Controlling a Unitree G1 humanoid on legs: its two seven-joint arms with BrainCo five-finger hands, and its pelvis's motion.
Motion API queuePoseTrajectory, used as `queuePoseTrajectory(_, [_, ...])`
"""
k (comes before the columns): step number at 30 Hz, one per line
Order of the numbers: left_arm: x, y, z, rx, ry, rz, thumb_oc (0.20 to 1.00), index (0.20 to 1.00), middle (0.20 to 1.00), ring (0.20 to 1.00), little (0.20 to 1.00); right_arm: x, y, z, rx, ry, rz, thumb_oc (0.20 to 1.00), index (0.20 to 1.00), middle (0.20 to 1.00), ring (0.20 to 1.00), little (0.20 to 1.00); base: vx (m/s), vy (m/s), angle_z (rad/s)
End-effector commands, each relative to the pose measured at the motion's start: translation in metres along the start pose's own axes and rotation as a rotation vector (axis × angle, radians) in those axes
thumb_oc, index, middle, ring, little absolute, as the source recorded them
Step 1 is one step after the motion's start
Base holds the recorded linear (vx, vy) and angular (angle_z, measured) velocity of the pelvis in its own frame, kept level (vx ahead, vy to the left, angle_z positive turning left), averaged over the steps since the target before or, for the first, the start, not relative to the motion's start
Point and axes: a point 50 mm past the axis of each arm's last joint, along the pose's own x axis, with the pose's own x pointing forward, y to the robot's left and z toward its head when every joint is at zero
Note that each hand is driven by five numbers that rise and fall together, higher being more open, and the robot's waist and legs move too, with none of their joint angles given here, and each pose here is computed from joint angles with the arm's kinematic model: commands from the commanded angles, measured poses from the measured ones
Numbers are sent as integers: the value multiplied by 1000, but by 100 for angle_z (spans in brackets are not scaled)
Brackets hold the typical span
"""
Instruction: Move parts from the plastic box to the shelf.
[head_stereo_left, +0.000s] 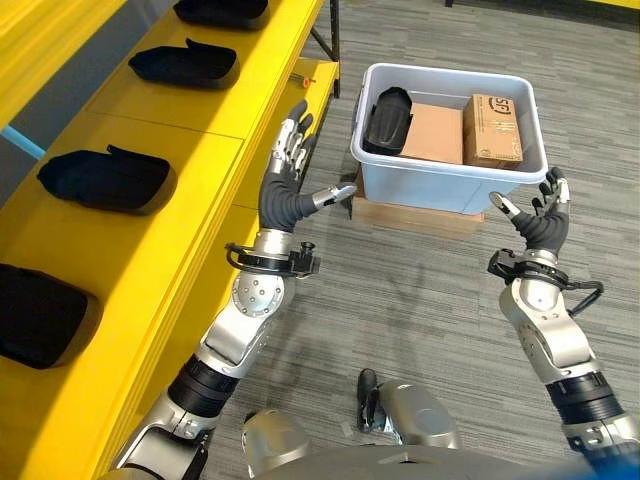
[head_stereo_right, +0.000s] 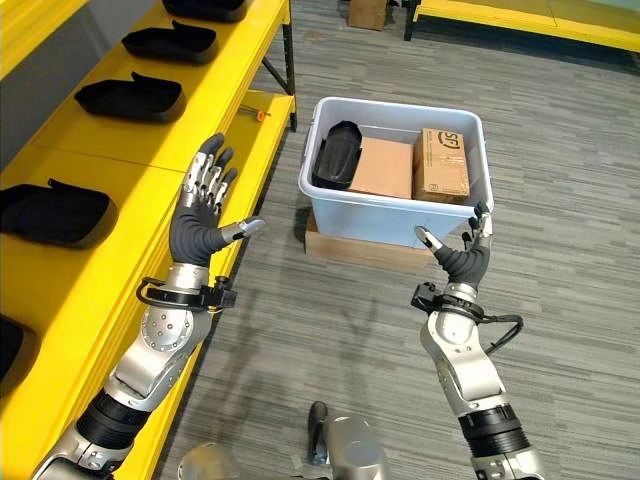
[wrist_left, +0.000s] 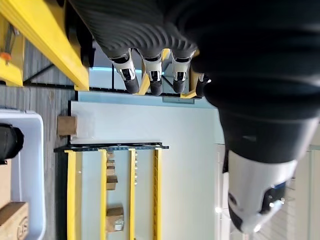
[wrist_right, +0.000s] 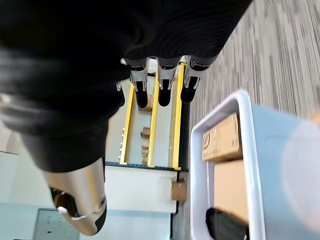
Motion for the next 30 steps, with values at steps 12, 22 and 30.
queuePoseTrajectory(12, [-23, -11, -16, 22, 82, -101, 1000, 1000, 1000, 1000, 1000, -37, 24, 2, 234, -14, 63, 1000, 1000, 1000, 1000, 1000, 155, 131, -4])
queuePoseTrajectory(22, [-9, -11, -14, 39, 139, -169, 1000, 1000, 1000, 1000, 1000, -34, 48, 9, 275, -24, 45, 1000, 1000, 1000, 1000, 1000, 55, -233, -6])
queuePoseTrajectory(30, [-8, -10, -12, 6, 98, -136, 1000, 1000, 1000, 1000, 1000, -17, 45, 21, 216, -63, 95, 1000, 1000, 1000, 1000, 1000, 64, -509, 35])
